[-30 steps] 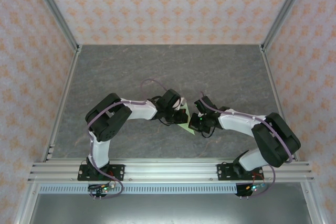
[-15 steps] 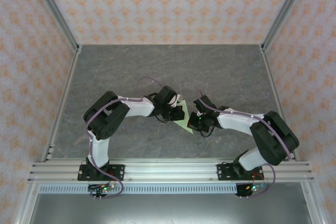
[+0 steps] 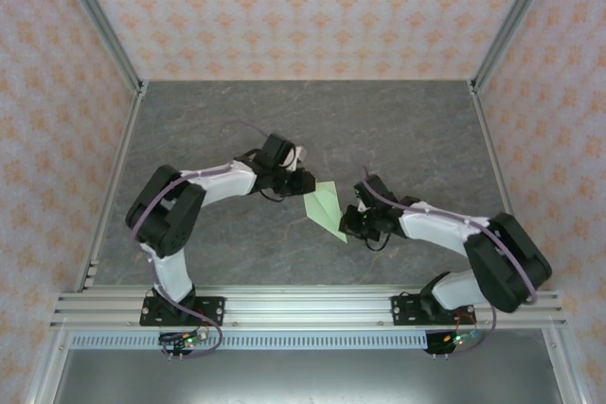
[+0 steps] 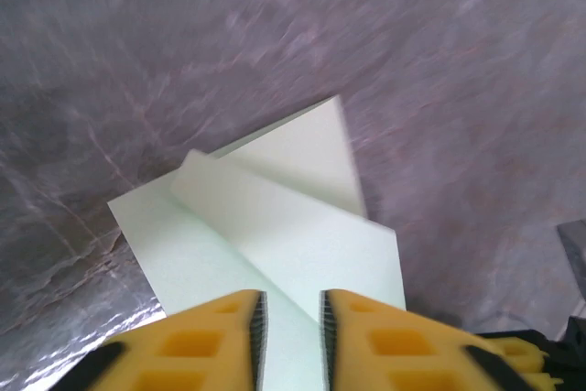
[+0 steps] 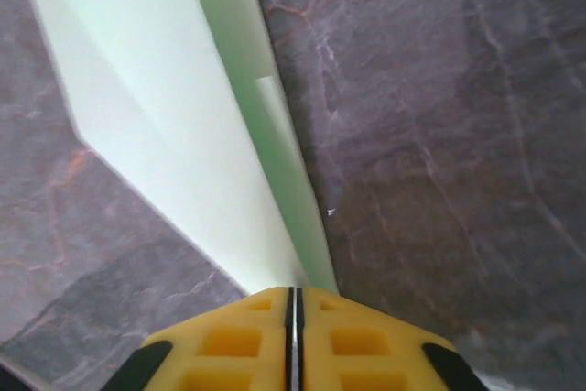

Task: Fold a paper plane with a square sheet of paper (fold left side to right side)
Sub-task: Fourth fold the wing at the center of the table, then turn over the paper at the center of the table.

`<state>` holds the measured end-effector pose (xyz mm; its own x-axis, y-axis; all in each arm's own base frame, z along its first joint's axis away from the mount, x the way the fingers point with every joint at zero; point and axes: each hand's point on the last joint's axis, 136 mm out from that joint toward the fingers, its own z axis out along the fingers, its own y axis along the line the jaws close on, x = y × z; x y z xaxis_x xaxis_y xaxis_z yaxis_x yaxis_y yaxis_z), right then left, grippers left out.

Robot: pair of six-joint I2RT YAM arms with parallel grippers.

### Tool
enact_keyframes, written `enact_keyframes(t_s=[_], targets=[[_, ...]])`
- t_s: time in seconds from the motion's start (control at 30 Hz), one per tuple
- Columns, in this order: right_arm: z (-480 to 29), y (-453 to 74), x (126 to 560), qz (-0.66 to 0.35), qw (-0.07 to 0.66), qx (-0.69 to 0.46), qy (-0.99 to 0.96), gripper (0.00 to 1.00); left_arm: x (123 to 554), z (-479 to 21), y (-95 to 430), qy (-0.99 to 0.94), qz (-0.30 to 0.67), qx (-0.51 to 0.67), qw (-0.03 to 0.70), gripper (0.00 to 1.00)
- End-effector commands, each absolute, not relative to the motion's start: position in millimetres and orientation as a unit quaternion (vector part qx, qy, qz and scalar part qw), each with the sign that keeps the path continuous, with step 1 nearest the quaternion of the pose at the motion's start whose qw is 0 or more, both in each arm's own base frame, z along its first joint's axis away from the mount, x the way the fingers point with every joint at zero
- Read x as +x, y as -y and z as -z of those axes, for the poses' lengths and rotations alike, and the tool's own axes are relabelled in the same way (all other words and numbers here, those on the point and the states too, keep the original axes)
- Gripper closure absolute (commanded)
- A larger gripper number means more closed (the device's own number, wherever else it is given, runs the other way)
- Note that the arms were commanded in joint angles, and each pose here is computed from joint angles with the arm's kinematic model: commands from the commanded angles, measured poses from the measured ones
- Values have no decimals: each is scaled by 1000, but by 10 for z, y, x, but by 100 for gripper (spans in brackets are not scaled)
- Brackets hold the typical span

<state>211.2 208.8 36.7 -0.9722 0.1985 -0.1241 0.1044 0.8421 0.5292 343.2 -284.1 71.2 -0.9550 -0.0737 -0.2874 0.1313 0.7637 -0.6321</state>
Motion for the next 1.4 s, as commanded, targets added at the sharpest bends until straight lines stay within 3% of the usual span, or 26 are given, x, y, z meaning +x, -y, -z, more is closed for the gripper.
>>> enact_keyframes(t_s=[0.0, 0.07, 0.2, 0.73, 1.03, 1.13, 1.2, 1.37], targets=[[-711, -1957, 2249, -255, 172, 52, -950, 72, 3388, -990, 2716, -923, 337, 7, 186, 59], [-942, -1890, 2291, -254, 216, 42, -942, 66, 3358, -996, 2689, -921, 340, -2, 189, 53], [-1173, -1847, 2258, -266, 247, 26, -932, 57, 3355, -902, 2753, -917, 358, -14, 176, 50], [-1213, -1805, 2141, -287, 256, 28, -923, 54, 3457, -425, 3081, -921, 370, -26, 119, 50], [-1188, -1758, 2103, -284, 257, 33, -923, 54, 3510, -382, 3235, -921, 373, -20, 113, 57], [-1180, -1763, 2095, -289, 256, 37, -922, 52, 3523, -384, 3279, -919, 376, -18, 113, 64], [-1183, -1767, 2093, -294, 256, 41, -920, 47, 3539, -451, 3316, -914, 387, -14, 121, 71], [-1237, -1809, 2108, -337, 253, 50, -906, 21, 3576, -804, 3299, -904, 397, 3, 158, 89]])
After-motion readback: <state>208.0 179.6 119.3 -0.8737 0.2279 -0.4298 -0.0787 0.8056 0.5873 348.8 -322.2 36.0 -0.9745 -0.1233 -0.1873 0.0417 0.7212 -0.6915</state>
